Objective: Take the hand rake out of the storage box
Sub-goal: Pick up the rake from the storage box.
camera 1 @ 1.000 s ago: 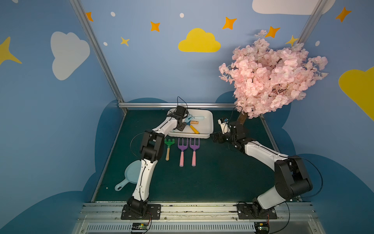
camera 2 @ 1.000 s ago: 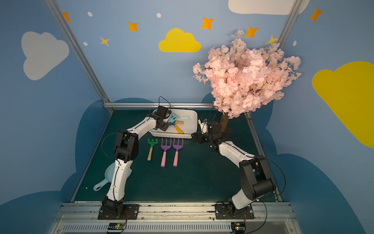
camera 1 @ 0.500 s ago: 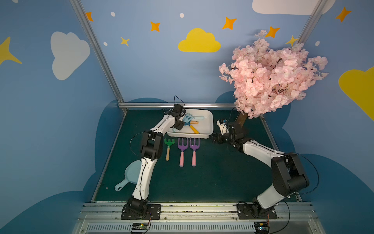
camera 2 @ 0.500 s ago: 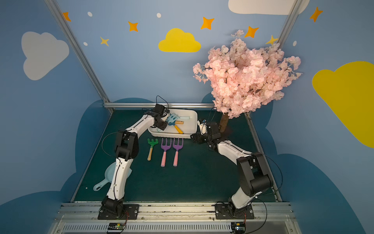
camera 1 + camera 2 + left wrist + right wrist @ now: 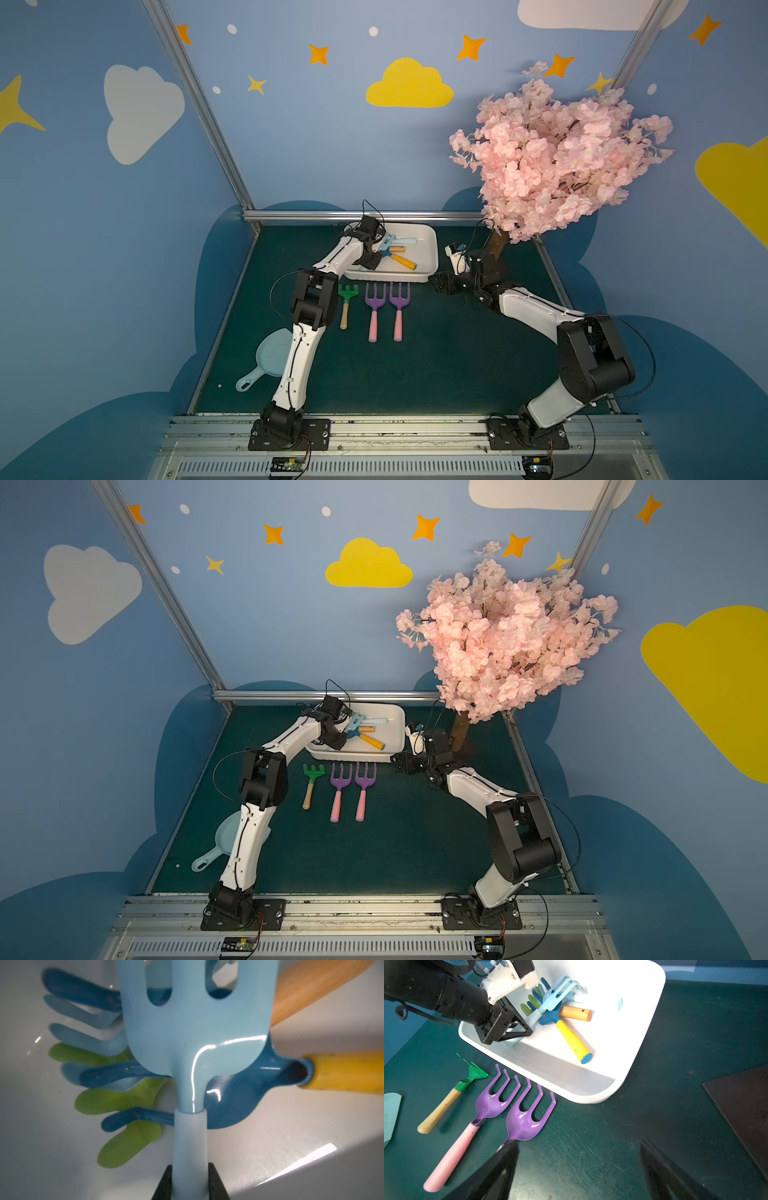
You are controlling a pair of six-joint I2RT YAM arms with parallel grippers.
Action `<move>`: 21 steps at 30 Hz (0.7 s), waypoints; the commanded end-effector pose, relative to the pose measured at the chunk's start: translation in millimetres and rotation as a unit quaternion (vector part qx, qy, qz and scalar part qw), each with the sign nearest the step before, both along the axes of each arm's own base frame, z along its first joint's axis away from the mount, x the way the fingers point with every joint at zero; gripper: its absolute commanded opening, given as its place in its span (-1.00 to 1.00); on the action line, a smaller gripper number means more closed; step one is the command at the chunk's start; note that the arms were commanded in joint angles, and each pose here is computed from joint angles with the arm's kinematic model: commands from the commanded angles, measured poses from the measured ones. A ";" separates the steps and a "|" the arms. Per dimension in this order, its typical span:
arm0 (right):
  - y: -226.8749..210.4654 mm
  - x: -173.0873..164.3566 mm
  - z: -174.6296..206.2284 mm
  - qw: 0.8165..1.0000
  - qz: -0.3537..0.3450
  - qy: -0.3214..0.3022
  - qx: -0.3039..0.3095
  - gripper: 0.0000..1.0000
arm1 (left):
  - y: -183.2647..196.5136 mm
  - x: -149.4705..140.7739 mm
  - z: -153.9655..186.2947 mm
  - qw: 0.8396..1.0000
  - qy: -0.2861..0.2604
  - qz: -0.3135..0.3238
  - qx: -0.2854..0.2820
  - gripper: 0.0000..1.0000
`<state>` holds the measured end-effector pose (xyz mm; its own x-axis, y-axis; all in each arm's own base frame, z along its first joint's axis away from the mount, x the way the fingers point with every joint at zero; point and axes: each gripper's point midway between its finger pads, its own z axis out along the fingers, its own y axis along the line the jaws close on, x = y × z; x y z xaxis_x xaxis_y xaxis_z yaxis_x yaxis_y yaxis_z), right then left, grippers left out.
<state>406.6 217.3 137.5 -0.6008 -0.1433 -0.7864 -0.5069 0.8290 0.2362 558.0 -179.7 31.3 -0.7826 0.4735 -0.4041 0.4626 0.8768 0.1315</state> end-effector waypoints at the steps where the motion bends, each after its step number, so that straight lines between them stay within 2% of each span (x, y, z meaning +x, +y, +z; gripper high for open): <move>1: 2.1 4.2 19.5 1.000 -0.001 -0.005 0.019 0.89 | -14.3 -4.7 43.6 0.999 -0.024 -0.006 -0.033 -0.75; 6: 6.4 -6.7 35.3 0.999 0.019 -0.020 0.044 0.89 | -25.4 -10.9 89.0 0.994 -0.061 -0.001 -0.088 -0.80; 8: 11.4 -14.8 41.8 0.997 0.041 -0.027 0.061 0.89 | -37.6 -22.0 108.3 0.988 -0.064 -0.016 -0.140 -0.80; 10: 24.8 -30.6 54.5 0.990 0.097 -0.036 0.094 0.88 | -56.6 -37.9 133.9 0.974 -0.069 -0.046 -0.213 -0.81; 12: 33.2 -42.9 66.3 0.982 0.133 -0.045 0.130 0.83 | -82.7 -61.1 159.2 0.944 -0.060 -0.094 -0.310 -0.82; 15: 40.8 -58.2 87.2 0.963 0.174 -0.071 0.192 0.77 | -118.2 -96.9 190.3 0.884 -0.033 -0.143 -0.444 -0.95; 18: 43.7 -70.7 105.4 0.943 0.210 -0.091 0.243 0.73 | -154.7 -130.4 210.0 0.841 -0.006 -0.189 -0.507 -0.95; 19: 43.2 -72.8 111.2 0.937 0.215 -0.097 0.257 0.70 | -164.5 -139.8 212.4 0.834 0.002 -0.204 -0.513 -0.95; 21: 37.4 -75.0 124.5 0.924 0.219 -0.114 0.291 0.51 | -178.1 -154.2 216.6 0.816 0.019 -0.229 -0.531 -0.95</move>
<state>344.8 253.7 212.8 -0.4860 0.0452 -0.8728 -0.7705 0.4491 0.4523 437.3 -322.8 217.7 -0.6569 0.1288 -0.7429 0.7014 0.4660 -0.5394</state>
